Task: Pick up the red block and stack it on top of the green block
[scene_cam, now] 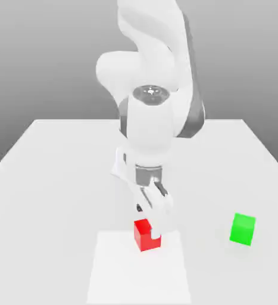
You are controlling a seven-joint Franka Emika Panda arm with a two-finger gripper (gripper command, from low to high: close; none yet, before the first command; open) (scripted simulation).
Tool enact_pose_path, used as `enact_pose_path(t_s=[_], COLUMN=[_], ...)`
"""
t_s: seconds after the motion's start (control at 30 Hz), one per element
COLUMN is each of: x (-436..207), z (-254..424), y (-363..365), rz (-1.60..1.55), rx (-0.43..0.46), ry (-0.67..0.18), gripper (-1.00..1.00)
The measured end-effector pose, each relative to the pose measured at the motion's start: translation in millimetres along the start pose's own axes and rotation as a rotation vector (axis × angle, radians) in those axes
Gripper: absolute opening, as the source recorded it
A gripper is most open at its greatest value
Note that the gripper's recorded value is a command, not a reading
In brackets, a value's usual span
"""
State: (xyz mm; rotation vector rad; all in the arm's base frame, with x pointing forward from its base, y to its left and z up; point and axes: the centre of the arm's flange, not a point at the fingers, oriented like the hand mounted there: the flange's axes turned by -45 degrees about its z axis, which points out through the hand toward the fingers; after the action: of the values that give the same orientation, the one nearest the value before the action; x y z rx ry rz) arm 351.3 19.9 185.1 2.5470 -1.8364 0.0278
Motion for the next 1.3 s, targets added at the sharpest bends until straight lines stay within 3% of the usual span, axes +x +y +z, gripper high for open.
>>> enact_pose_path(t_s=[0.37,0.4,1.3], x=[-4.7,-5.0,-2.7], z=[40.7,42.8,-19.2], y=[11.1,12.2,5.2], rz=[-0.008,-0.009,-0.008], rx=[-0.007,-0.008,-0.004], ry=[-0.013,-0.014,-0.006], gripper=[0.0,-1.0,-1.0])
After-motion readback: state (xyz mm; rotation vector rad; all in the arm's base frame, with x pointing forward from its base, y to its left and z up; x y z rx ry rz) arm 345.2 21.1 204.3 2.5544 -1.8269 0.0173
